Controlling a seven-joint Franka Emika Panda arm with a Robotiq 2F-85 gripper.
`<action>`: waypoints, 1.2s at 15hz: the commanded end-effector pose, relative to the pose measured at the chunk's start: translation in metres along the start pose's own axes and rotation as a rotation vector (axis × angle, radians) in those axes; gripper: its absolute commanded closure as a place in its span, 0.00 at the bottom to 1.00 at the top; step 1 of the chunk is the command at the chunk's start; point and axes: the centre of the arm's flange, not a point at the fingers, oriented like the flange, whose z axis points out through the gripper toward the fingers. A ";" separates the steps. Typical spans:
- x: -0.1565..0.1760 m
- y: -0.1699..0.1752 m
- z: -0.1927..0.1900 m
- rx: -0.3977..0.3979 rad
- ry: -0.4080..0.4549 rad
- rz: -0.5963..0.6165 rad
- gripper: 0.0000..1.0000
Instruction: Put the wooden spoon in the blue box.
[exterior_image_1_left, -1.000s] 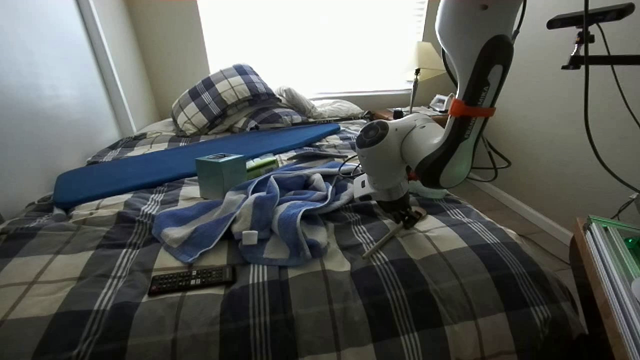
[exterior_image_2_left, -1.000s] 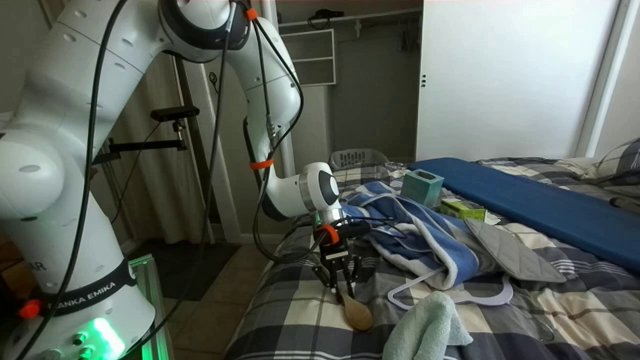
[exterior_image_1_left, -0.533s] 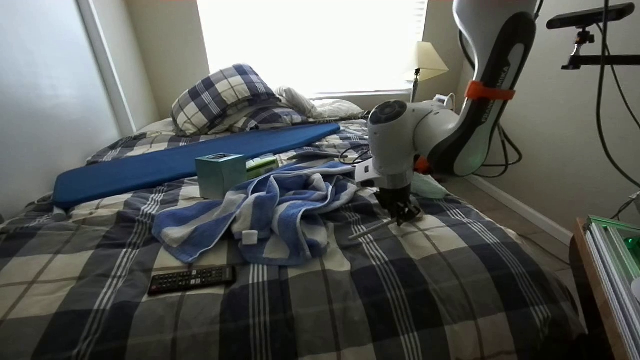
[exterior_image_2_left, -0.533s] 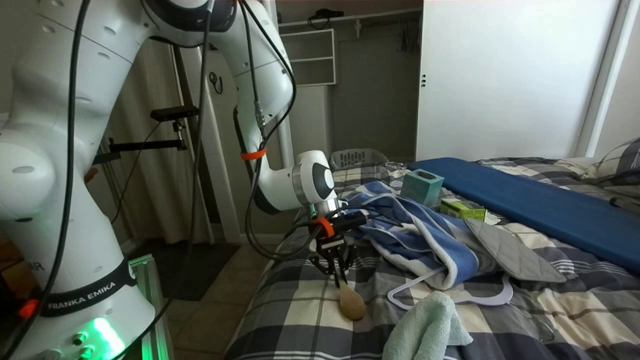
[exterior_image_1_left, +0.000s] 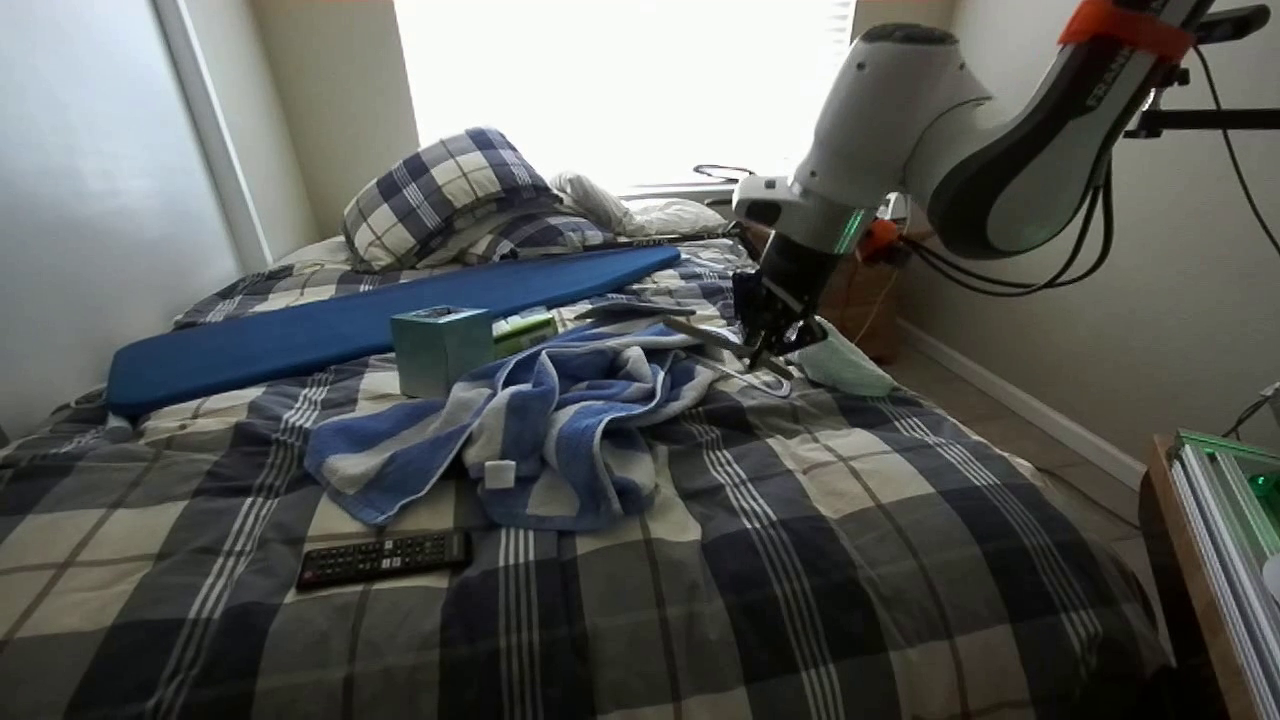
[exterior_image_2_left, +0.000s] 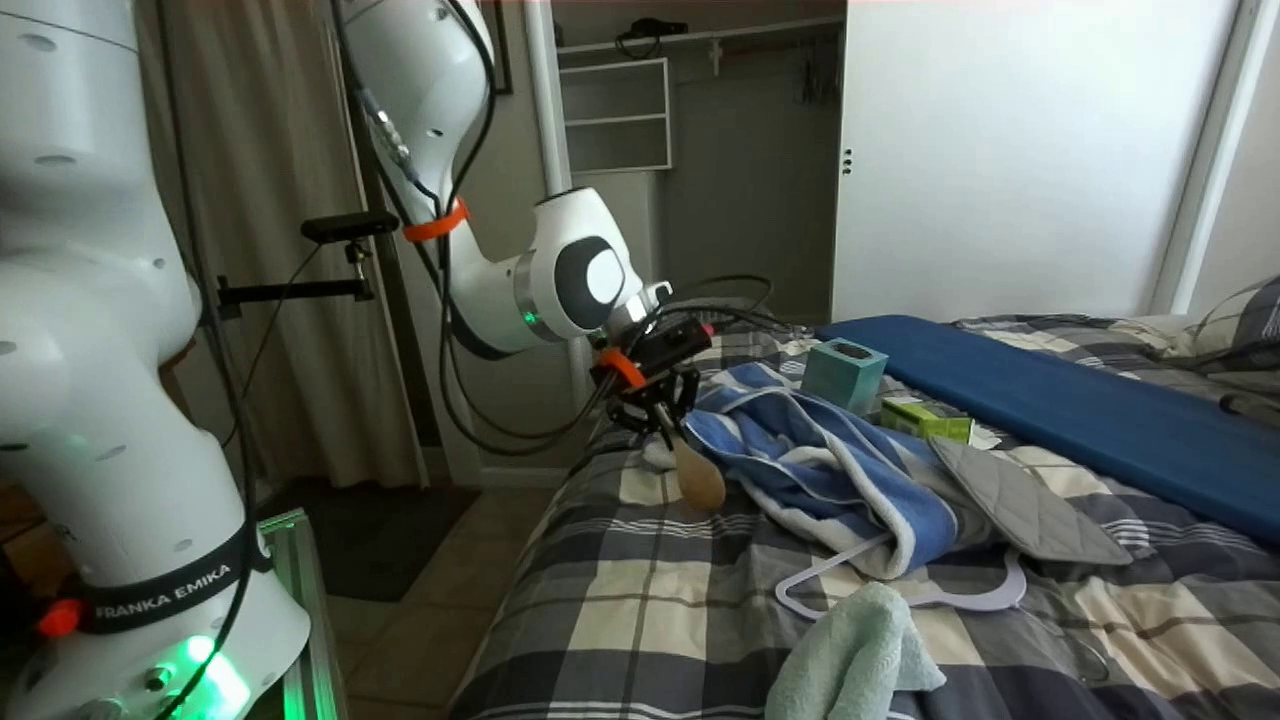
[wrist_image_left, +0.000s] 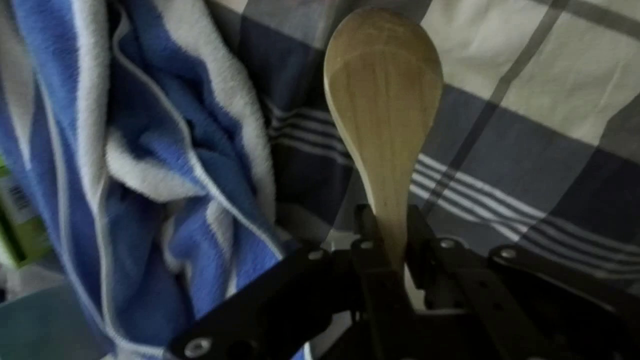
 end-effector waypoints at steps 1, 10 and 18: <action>-0.005 0.017 -0.063 -0.048 0.189 -0.052 0.96; 0.015 0.001 -0.022 -0.092 0.167 -0.047 0.96; 0.138 0.143 -0.061 -0.256 0.511 0.201 0.96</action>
